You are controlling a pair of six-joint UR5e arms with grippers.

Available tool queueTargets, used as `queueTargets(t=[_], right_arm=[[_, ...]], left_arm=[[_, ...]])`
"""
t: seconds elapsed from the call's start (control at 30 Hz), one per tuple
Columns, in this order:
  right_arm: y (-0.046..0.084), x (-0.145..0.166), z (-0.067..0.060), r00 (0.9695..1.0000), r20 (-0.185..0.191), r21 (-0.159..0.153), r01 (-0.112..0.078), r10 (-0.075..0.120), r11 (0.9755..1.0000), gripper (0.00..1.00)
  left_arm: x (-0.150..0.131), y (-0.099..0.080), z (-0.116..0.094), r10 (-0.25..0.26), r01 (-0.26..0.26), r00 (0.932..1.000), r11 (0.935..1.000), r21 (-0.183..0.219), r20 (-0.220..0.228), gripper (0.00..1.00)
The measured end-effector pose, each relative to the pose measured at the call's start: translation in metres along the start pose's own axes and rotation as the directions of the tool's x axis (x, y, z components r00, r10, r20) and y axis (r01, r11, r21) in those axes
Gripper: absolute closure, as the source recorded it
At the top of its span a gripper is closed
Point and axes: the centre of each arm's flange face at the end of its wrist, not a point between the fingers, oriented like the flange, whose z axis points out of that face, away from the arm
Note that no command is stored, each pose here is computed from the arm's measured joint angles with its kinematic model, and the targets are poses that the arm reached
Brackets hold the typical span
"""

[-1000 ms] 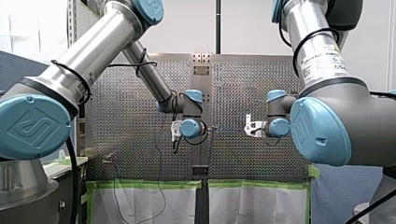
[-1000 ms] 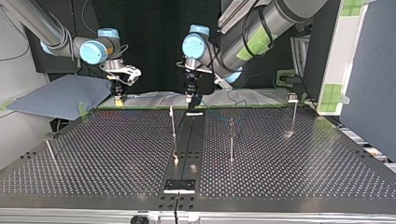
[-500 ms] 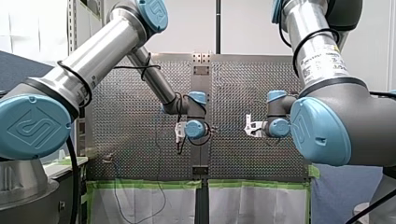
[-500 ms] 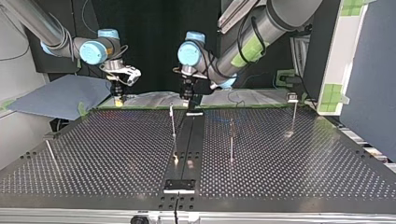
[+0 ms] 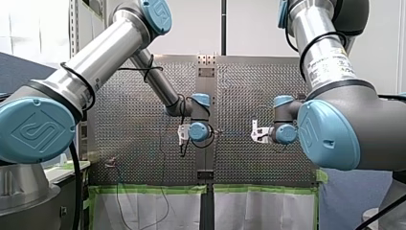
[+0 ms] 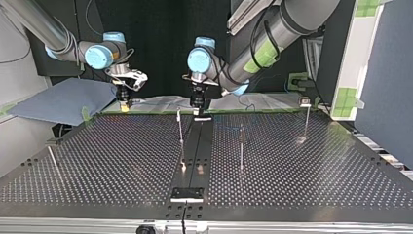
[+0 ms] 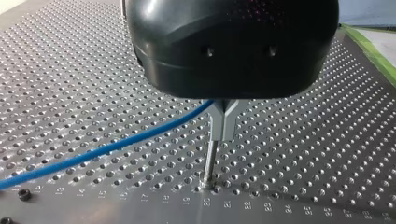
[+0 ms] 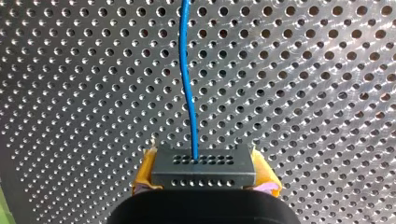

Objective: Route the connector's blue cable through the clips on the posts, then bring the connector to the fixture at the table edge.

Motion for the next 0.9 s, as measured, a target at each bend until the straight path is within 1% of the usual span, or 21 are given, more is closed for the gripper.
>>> queueTargets(t=[0.2, 0.33, 0.9], right_arm=[[0.001, 0.007, 0.007, 0.9999, -0.012, 0.000, -0.002, 0.002, 1.0000, 1.00], [0.001, 0.011, 0.011, 0.9998, -0.018, 0.001, -0.002, 0.002, 1.0000, 1.00], [0.002, 0.018, 0.019, 0.9996, -0.029, 0.002, -0.001, 0.001, 1.0000, 1.00]], left_arm=[[0.000, 0.003, 0.002, 0.001, -0.001, 1.0000, 1.0000, -0.002, 0.000, 1.00], [-0.001, 0.003, 0.004, 0.001, -0.001, 1.0000, 1.0000, 0.004, 0.000, 1.00], [-0.003, 0.006, 0.008, 0.003, -0.003, 1.0000, 1.0000, -0.001, 0.004, 1.00]])
